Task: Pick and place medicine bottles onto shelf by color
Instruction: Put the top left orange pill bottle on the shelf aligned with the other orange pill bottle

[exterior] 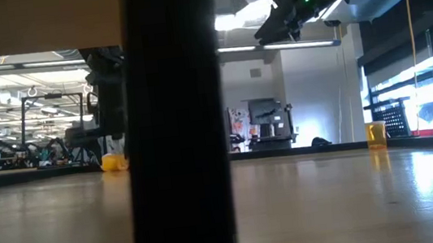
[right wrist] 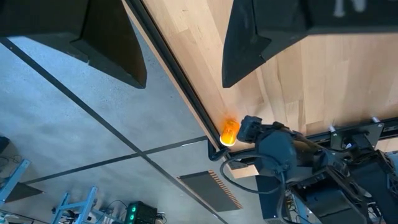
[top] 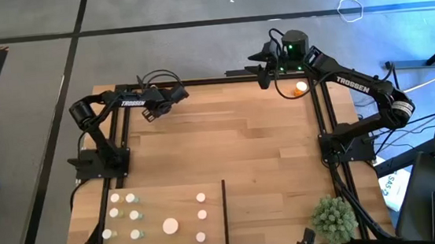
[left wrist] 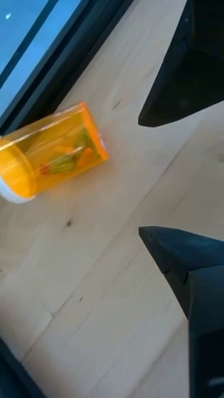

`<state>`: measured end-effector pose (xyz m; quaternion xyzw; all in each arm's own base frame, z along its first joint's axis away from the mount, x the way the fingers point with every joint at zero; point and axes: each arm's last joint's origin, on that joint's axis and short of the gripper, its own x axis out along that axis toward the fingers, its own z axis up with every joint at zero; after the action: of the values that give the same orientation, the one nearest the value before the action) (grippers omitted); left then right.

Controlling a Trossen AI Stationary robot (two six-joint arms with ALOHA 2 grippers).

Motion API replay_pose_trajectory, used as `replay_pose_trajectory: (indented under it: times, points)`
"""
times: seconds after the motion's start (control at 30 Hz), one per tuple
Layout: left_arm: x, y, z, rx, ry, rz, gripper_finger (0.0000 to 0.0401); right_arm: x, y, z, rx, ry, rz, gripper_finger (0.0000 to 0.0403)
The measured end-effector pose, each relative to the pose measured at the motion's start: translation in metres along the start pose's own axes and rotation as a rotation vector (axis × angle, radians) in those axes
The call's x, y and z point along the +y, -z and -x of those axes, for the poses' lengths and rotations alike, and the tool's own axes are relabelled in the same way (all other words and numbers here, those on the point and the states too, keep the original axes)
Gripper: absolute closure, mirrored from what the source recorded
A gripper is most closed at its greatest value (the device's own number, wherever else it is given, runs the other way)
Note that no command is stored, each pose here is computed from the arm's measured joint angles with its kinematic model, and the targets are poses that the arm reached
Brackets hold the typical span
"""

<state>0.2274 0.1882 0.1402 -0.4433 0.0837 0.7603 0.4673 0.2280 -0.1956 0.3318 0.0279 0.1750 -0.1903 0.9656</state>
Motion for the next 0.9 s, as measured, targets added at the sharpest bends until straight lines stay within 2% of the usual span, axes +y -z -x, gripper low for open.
replay_pose_trajectory:
  times: [0.2,0.4,0.53,0.77,0.9]
  points:
    - [0.0002,0.0004,0.0001,0.009,-0.001,0.012,0.0131,0.0000,0.0000,0.0000,0.000,0.000,0.000,0.0189]
    - [-0.0006,0.0034,-0.0024,0.041,-0.002,0.159,0.0131,-0.0001,0.0000,0.0000,0.000,0.000,0.000,0.0189]
    - [-0.0029,0.0041,-0.0033,0.049,0.016,0.194,0.0131,-0.0001,0.0000,0.0000,0.000,0.001,0.000,0.0189]
    - [-0.0026,0.0046,-0.0036,0.052,0.013,0.201,0.0131,-0.0001,0.0000,0.0000,0.000,0.000,0.000,0.0189]
    - [-0.0019,0.0061,-0.0056,0.047,0.005,0.156,0.0131,0.0000,0.0000,0.0000,0.000,0.000,0.000,0.0189]
